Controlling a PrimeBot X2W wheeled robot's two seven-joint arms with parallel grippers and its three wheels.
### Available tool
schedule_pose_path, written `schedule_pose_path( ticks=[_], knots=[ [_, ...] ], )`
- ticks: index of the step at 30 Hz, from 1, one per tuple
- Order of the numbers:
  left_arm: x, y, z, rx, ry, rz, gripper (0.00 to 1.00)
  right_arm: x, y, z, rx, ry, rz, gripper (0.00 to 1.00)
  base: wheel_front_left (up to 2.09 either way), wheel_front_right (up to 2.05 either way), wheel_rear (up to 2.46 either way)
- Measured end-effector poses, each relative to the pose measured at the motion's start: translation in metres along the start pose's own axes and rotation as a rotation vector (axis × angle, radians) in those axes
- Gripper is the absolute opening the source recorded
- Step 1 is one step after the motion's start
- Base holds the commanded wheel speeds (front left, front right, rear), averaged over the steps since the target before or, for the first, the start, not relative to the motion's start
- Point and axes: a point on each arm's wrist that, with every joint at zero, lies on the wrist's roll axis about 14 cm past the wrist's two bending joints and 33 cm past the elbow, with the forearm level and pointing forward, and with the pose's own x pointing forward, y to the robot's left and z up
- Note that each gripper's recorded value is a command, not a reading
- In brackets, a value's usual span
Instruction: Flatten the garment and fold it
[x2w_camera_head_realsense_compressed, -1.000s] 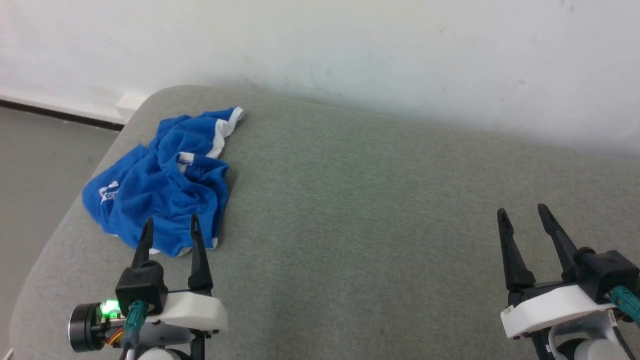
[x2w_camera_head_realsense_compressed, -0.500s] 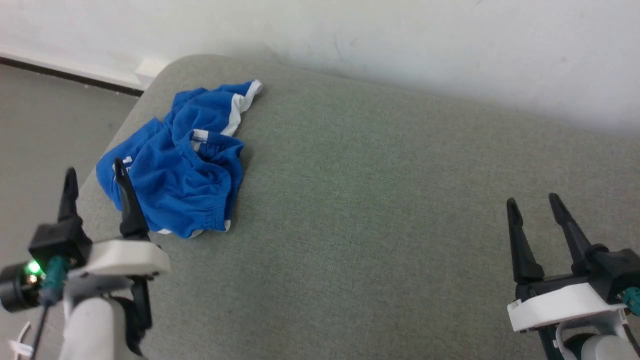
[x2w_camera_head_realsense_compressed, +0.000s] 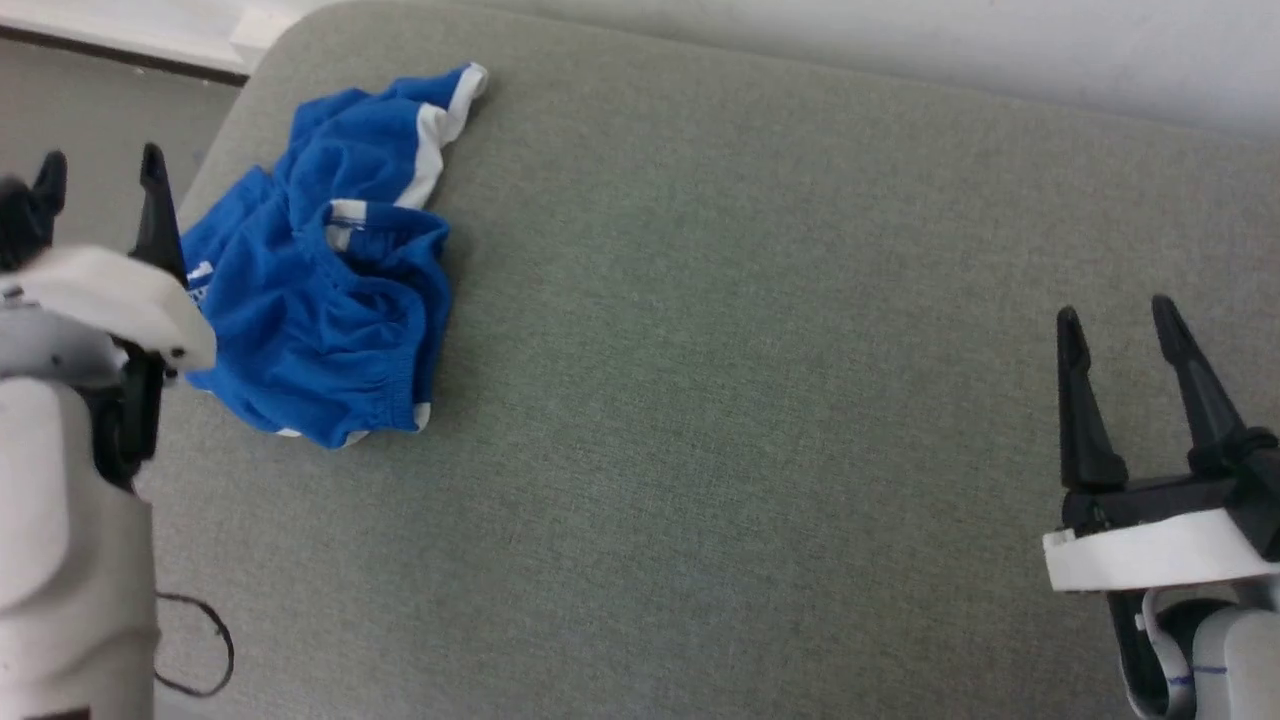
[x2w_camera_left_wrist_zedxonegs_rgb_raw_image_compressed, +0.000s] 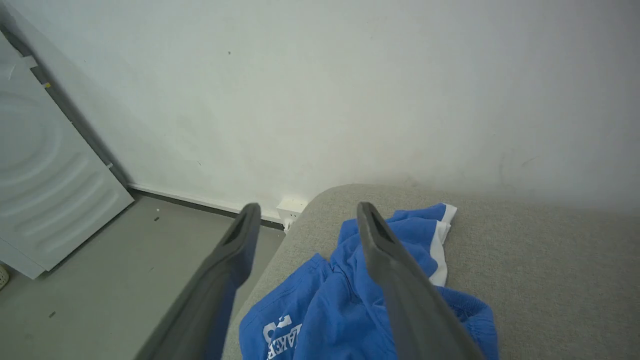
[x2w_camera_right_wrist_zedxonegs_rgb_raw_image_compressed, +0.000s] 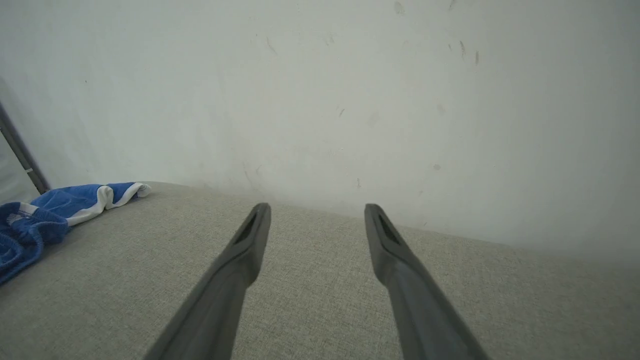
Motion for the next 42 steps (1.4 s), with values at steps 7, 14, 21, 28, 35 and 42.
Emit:
schedule_pose_path(
  ticks=[7,14,21,28,35,42],
  knots=[
    [0.036,-0.032,-0.044,-0.011,0.322,-0.121,1.0,0.017,-0.015,-0.013,0.014,-0.017,-0.021,1.0,0.0,0.0,0.0],
    [0.04,-0.058,-0.107,0.025,0.663,-0.195,1.0,0.025,-0.028,-0.033,0.025,-0.008,-0.04,1.0,0.0,0.0,0.0],
    [0.021,-0.084,-0.164,0.077,0.95,-0.278,1.0,0.024,-0.043,-0.053,0.027,0.016,-0.07,1.0,0.0,0.0,0.0],
    [0.031,-0.082,-0.162,0.117,0.99,-0.296,0.0,0.027,-0.046,-0.053,0.028,-0.001,-0.079,1.0,0.0,0.0,0.0],
    [0.058,-0.055,-0.096,0.198,0.793,-0.278,0.0,0.027,-0.037,-0.027,0.036,-0.06,-0.075,1.0,0.0,0.0,0.0],
    [0.062,-0.081,0.005,0.309,0.495,-0.397,0.0,0.01,-0.03,0.008,0.042,-0.104,-0.079,1.0,0.0,0.0,0.0]
  ],
)
